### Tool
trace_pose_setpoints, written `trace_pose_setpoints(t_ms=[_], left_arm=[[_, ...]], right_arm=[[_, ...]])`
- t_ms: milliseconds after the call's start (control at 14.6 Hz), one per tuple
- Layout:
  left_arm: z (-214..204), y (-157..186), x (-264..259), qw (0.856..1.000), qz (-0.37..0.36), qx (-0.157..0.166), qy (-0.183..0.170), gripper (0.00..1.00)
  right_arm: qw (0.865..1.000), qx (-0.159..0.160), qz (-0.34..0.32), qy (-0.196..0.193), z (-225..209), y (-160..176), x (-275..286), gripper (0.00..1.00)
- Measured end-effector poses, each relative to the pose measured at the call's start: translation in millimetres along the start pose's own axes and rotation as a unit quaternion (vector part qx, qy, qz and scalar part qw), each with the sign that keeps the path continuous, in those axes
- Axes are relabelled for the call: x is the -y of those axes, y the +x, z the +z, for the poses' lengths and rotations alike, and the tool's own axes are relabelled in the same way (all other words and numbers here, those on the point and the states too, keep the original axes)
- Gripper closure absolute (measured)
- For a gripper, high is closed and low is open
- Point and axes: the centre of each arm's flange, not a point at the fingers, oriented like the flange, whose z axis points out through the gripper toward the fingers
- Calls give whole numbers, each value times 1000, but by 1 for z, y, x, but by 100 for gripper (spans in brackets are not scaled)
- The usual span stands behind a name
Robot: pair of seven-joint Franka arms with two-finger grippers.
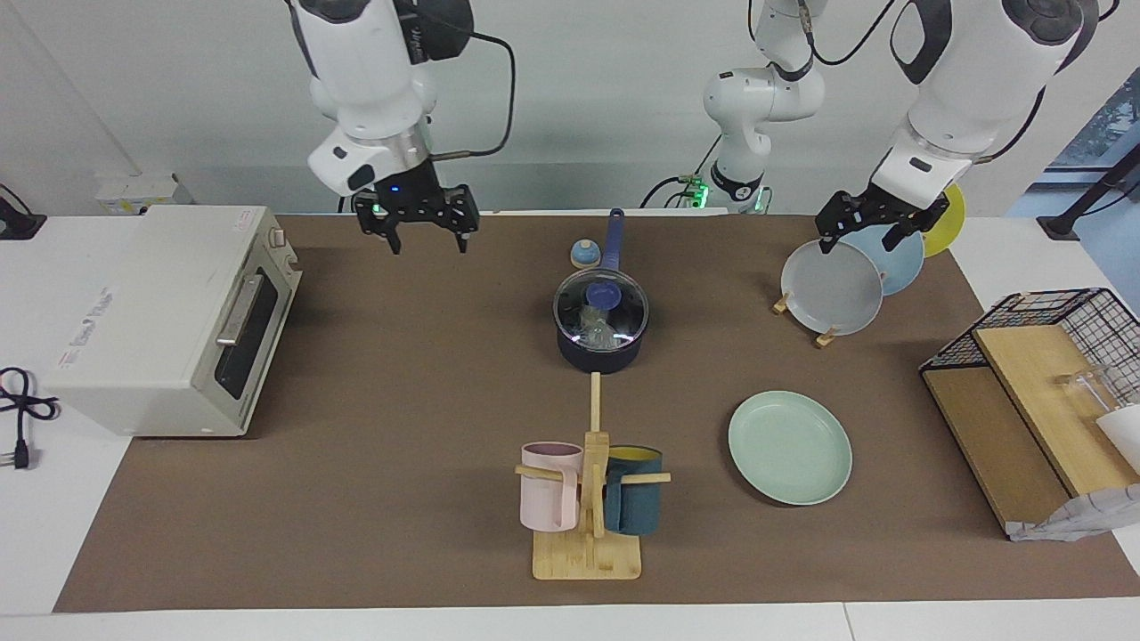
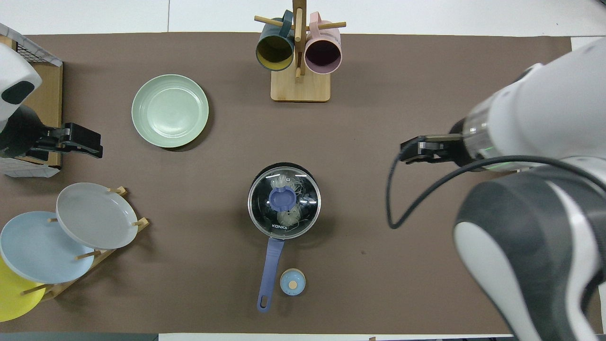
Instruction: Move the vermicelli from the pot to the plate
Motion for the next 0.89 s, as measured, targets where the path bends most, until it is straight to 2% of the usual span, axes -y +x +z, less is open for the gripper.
trace_pose_setpoints(t_ms=[205, 411, 616, 890], left_arm=[[0, 0, 0, 1000, 0, 0, 0, 0], [0, 0, 0, 1000, 0, 0, 0, 0], [0, 0, 0, 1000, 0, 0, 0, 0], [0, 0, 0, 1000, 0, 0, 0, 0]], right_arm=[[999, -11, 11, -40, 47, -14, 89, 0], [999, -25, 33, -26, 89, -39, 170, 0], [999, -27, 30, -17, 114, -54, 201, 0], [999, -27, 28, -9, 150, -55, 200, 0]])
